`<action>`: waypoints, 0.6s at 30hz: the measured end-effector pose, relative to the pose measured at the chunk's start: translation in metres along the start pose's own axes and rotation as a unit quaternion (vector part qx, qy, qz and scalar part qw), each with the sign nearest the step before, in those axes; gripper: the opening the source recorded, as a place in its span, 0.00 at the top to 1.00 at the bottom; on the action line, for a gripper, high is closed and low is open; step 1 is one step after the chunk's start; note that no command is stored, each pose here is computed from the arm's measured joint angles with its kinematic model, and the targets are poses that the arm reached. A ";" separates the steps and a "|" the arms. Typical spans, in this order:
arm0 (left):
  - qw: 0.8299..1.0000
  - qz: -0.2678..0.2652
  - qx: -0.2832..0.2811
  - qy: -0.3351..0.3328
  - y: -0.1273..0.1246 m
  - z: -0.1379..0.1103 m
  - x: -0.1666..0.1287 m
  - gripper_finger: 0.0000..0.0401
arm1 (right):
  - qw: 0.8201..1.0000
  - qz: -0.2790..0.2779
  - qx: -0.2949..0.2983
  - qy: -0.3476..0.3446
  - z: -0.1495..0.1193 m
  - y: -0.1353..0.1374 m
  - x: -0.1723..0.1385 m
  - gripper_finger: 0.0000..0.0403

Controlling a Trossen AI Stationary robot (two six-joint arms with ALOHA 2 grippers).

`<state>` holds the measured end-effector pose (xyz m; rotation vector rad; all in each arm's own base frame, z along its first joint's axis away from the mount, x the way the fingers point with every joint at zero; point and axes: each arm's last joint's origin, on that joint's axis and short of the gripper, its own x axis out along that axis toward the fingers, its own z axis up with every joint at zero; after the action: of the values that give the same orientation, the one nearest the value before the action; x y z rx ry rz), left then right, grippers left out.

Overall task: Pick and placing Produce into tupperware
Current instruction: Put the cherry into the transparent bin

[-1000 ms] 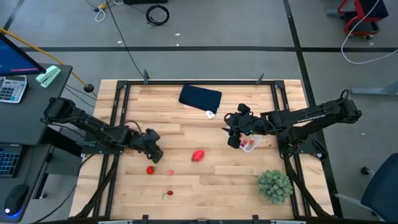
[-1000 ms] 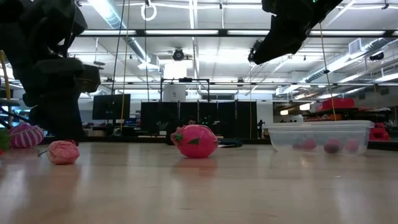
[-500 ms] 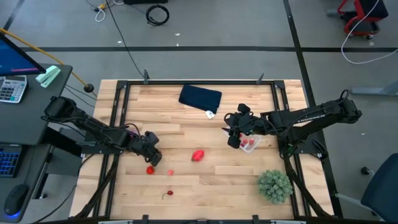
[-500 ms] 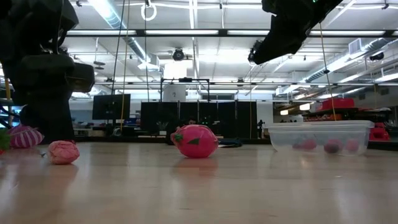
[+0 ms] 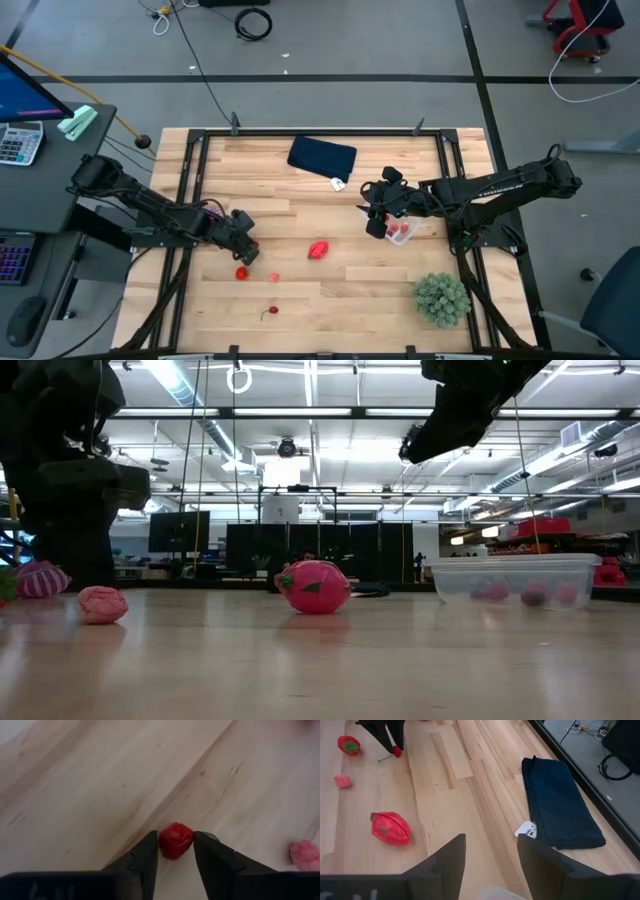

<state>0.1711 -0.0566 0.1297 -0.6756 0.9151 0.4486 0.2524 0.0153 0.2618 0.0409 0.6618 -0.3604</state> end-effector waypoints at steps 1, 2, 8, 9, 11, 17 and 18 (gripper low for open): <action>1.000 -0.001 -0.001 -0.004 0.000 0.000 0.000 0.70 | 1.000 0.000 0.000 0.000 0.000 0.000 0.000 0.53; 1.000 -0.003 -0.003 -0.006 -0.001 0.001 0.000 0.72 | 1.000 0.000 0.000 0.000 0.000 0.000 0.000 0.53; 0.998 -0.037 -0.031 -0.038 -0.005 0.012 0.001 0.80 | 1.000 0.000 -0.001 0.001 0.000 0.000 -0.001 0.53; 0.997 -0.045 -0.038 -0.045 -0.006 0.015 0.001 0.81 | 1.000 0.000 -0.002 0.001 0.000 -0.001 -0.002 0.53; 0.995 -0.061 -0.048 -0.063 -0.008 0.021 0.002 0.83 | 1.000 -0.001 -0.003 0.008 -0.002 -0.003 -0.005 0.53; 0.975 -0.130 -0.035 -0.174 -0.014 0.056 -0.002 0.83 | 0.996 0.008 0.037 0.079 -0.016 -0.013 -0.026 0.53; 0.969 -0.142 -0.033 -0.199 -0.014 0.064 -0.004 0.83 | 0.994 0.011 0.051 0.098 -0.020 -0.015 -0.031 0.53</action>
<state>0.2142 -0.0224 0.1650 -0.7313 0.4163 0.3423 0.2131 0.0139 0.2660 0.1833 0.8352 -0.3722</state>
